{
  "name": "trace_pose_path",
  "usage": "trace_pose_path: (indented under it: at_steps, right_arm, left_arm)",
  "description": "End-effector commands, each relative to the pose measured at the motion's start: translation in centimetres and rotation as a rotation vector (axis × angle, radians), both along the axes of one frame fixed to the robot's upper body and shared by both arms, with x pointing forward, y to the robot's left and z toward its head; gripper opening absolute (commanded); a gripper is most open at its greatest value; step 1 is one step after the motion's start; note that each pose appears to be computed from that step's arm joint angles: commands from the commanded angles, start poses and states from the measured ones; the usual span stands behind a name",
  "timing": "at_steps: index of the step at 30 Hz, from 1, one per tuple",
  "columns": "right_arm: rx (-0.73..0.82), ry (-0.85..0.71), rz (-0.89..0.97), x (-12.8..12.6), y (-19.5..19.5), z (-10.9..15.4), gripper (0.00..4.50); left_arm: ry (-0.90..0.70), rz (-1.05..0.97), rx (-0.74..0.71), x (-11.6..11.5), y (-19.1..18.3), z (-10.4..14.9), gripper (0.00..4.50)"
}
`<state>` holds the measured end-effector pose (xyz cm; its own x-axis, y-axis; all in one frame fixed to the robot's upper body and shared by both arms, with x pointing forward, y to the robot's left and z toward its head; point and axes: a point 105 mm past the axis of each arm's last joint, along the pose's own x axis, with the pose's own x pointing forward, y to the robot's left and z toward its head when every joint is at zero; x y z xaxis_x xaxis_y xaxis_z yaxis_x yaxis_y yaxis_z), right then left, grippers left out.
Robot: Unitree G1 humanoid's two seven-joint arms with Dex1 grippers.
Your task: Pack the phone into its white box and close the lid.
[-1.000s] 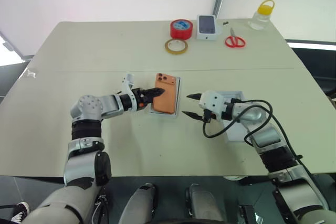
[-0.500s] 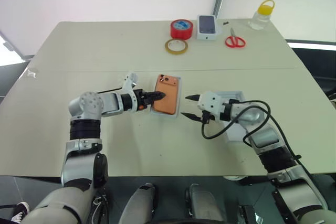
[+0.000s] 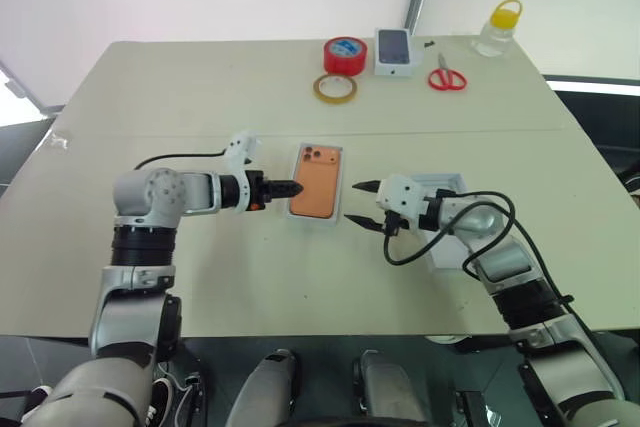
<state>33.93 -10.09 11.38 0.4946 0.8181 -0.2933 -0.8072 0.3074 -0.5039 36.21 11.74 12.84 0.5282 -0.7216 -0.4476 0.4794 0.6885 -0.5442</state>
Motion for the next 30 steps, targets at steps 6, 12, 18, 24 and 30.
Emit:
trace_pose_path:
  at_steps: [6, 12, 18, 24, 30]
  right_arm:
    - [0.063, -0.05, -0.042, 1.1, -0.4, 2.3, 3.02]
    - [0.058, -0.062, -0.105, 2.5, -0.9, 2.6, 0.54]
    - [0.013, -0.113, -0.204, 4.2, -0.7, 1.8, 0.02]
    - [-0.086, -0.158, -0.173, 4.5, 1.0, 0.4, 0.02]
    - [-0.098, -0.148, -0.151, 4.5, 1.9, -0.3, 0.02]
  left_arm:
    - [-0.35, 0.123, 0.078, 2.8, 3.3, 4.3, 2.75]
    - [-0.447, 0.193, 0.257, 4.4, 5.5, 2.6, 0.35]
    - [-0.484, 0.139, 0.35, 4.7, 4.0, -0.4, 0.0]
    - [-0.469, 0.027, 0.443, 4.7, 1.3, -2.6, 0.0]
    - [-0.419, -0.113, 0.381, 3.6, -2.5, -3.9, 0.0]
